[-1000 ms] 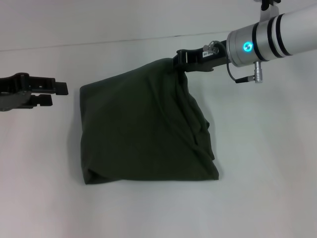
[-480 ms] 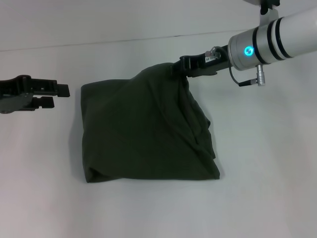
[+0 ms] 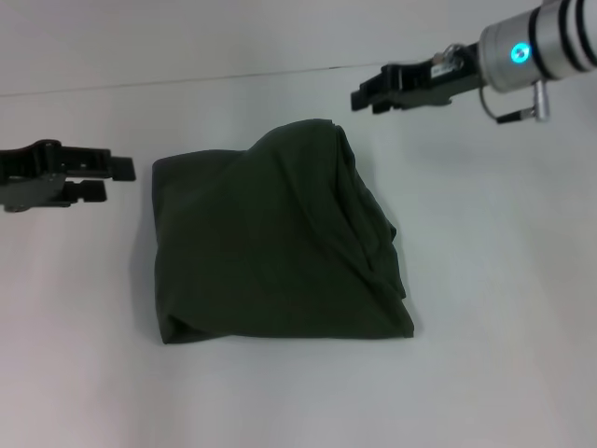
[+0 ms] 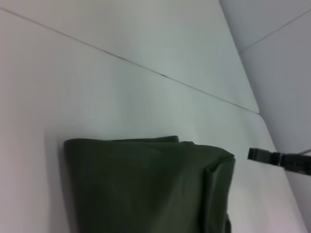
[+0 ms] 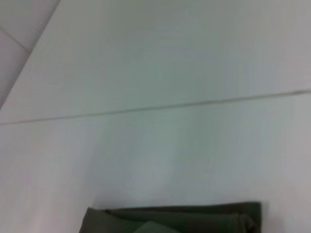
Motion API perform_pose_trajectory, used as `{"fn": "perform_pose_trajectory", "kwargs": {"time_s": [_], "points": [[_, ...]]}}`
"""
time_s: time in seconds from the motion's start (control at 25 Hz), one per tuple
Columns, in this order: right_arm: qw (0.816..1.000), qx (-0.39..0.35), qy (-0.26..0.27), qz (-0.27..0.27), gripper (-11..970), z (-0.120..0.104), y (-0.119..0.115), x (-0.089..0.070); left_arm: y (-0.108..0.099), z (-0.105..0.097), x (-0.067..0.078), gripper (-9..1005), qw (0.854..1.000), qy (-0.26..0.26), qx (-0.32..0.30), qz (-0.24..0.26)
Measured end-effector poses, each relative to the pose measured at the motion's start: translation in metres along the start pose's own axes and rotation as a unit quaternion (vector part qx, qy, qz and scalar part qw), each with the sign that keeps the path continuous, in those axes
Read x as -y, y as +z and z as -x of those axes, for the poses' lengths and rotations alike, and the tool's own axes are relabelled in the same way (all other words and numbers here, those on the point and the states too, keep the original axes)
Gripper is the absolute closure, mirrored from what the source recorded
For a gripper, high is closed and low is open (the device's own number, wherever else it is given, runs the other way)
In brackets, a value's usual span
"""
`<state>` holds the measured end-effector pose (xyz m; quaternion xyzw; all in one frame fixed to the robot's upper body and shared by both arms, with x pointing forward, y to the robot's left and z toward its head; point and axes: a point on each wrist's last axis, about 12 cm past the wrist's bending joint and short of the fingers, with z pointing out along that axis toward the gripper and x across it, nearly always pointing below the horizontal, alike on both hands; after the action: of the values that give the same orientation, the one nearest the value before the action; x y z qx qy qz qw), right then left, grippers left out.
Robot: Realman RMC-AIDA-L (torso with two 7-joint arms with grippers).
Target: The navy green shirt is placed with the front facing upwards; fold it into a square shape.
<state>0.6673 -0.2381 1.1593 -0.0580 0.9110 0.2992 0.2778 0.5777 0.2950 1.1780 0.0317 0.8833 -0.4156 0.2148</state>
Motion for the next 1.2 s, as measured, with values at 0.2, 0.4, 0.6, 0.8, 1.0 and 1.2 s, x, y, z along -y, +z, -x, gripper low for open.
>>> {"fn": "perform_pose_trajectory", "kwargs": {"time_s": [0.2,0.4,0.6,0.8,1.0,1.2], "points": [[1.0,0.01,-0.022,0.019,587,0.013,-0.014,-0.013,0.012,0.001,0.011,369,0.999,0.007,-0.017,-0.04],[0.996,-0.023,-0.071,0.044,587,0.011,-0.003,-0.038,0.021,0.003,0.015,368,0.998,0.006,-0.032,-0.052],[0.993,-0.068,-0.077,0.058,588,-0.003,0.017,-0.056,0.008,0.005,0.006,368,0.999,-0.008,-0.012,-0.044],[0.993,-0.084,-0.081,0.02,590,-0.015,0.04,-0.068,-0.005,0.004,-0.003,369,0.999,-0.023,0.008,-0.041],[0.994,-0.081,-0.073,-0.012,592,-0.017,0.055,-0.072,-0.006,0.003,-0.004,369,0.999,-0.024,0.01,-0.042],[0.994,-0.074,-0.079,-0.027,594,-0.018,0.064,-0.078,-0.005,0.003,-0.004,368,0.999,-0.026,0.01,-0.043]]}}
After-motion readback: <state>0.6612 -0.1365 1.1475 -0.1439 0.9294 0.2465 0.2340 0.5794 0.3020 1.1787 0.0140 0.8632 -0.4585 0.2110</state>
